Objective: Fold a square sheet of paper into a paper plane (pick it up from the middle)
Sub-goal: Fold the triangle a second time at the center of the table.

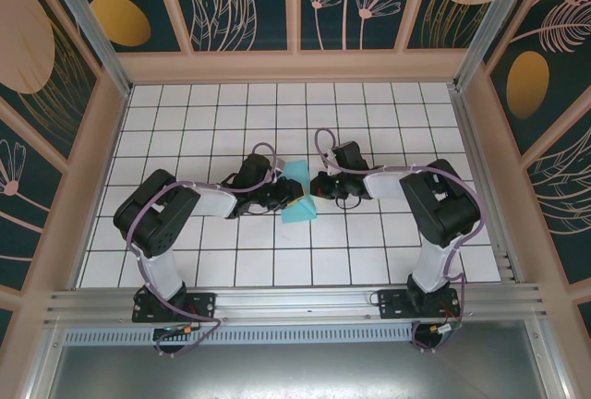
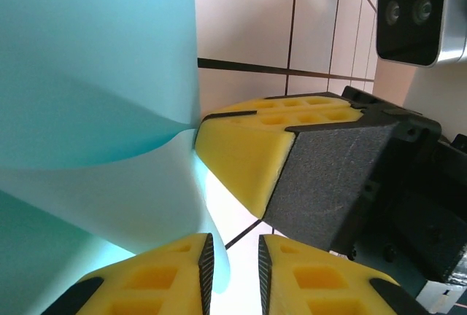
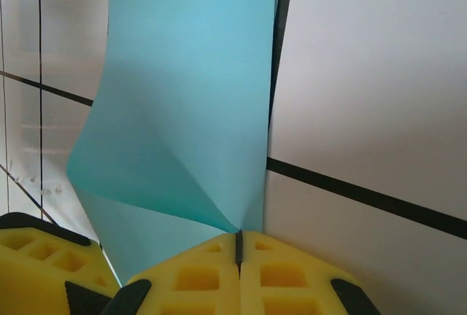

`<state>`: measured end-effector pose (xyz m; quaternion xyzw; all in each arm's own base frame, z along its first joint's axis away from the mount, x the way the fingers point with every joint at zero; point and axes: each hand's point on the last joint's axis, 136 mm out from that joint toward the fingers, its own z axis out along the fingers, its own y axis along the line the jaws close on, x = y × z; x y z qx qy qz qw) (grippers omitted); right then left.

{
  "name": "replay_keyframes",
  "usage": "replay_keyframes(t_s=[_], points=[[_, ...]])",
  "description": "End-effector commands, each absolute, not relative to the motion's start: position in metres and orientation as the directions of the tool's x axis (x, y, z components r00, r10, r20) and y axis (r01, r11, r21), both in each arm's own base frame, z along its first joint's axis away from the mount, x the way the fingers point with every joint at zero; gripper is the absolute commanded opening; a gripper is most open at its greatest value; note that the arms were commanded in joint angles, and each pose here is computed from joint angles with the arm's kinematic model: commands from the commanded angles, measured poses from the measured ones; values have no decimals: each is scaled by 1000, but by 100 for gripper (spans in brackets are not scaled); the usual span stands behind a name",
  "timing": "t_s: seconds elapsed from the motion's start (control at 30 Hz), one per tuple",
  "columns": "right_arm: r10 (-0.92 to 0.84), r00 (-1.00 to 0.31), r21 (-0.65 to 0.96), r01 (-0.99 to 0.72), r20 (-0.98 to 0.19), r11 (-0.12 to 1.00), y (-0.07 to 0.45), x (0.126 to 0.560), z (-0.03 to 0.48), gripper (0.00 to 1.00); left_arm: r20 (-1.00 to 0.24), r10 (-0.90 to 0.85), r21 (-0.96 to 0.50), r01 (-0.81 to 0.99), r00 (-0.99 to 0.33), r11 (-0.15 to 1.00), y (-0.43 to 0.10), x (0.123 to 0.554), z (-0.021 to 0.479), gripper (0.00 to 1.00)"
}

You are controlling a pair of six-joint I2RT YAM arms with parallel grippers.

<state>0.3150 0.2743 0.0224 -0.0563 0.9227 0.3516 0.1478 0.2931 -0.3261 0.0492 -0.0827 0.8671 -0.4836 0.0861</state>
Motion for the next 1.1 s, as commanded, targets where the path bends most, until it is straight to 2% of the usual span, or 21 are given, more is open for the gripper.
replay_keyframes(t_s=[0.0, 0.47, 1.07], points=[[-30, -947, 639, -238, -319, 732, 280, 316, 26, 0, -109, -228, -866, -20, -967, 500, -330, 300, 61, 26], [-38, -950, 624, -232, -309, 746, 279, 317, 20, 0, -104, -228, -865, -25, -968, 502, -332, 302, 58, 26], [-44, -952, 620, -233, -303, 749, 280, 320, 18, 0, -43, -233, -829, -95, -971, 550, -322, 291, 30, 24]])
